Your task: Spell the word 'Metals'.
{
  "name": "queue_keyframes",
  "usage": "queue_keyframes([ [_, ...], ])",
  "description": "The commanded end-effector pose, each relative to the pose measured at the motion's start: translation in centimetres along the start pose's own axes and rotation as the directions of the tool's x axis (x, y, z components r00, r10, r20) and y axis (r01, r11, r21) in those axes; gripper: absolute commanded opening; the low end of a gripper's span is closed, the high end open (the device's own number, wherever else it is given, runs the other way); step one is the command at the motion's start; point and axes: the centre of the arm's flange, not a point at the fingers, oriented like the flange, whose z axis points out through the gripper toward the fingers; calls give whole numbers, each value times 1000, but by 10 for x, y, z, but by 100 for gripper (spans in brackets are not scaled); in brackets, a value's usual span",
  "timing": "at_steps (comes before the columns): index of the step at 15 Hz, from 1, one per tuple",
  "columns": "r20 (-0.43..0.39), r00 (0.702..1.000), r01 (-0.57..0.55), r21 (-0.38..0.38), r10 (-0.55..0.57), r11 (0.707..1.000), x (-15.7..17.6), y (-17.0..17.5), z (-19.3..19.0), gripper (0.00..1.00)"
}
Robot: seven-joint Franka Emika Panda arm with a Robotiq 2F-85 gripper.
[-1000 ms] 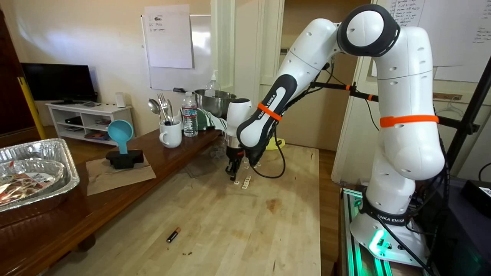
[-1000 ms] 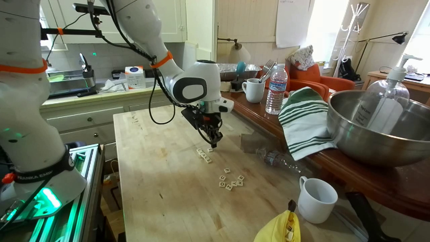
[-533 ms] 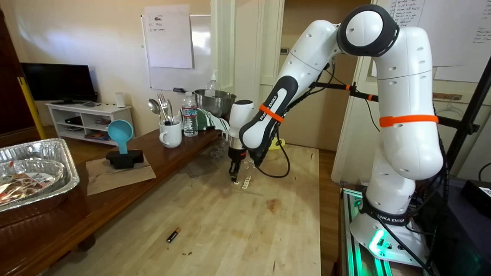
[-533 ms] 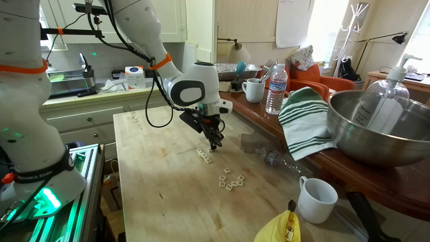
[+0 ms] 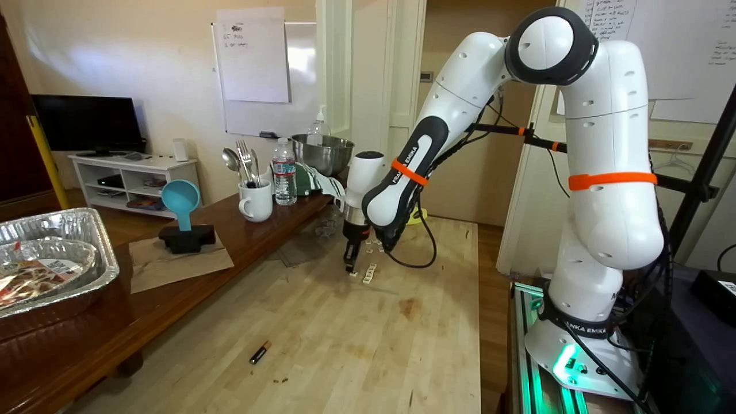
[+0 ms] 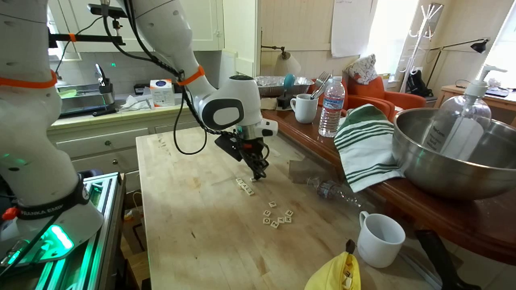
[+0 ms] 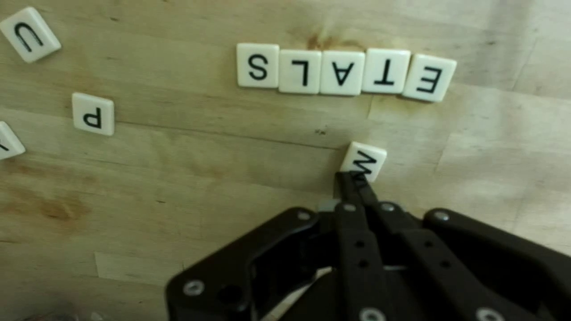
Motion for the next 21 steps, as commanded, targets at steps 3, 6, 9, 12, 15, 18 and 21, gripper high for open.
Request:
queue_keyframes([
  [3, 44, 997, -55, -15, 56, 998, -18, -9, 3, 0],
  [6, 60, 991, -115, -40, 117, 993, -24, -10, 2, 0],
  [9, 65, 977, -198, -65, 203, 978, -26, -14, 1, 0],
  [12, 51, 960, -270, -74, 274, 960, -25, -20, 3, 0],
  [15, 50, 939, -335, -84, 340, 938, -23, -27, 4, 0],
  [18, 53, 913, -399, -95, 405, 912, -23, -35, 4, 0],
  [21, 61, 889, -447, -102, 455, 888, -24, -45, 4, 0],
])
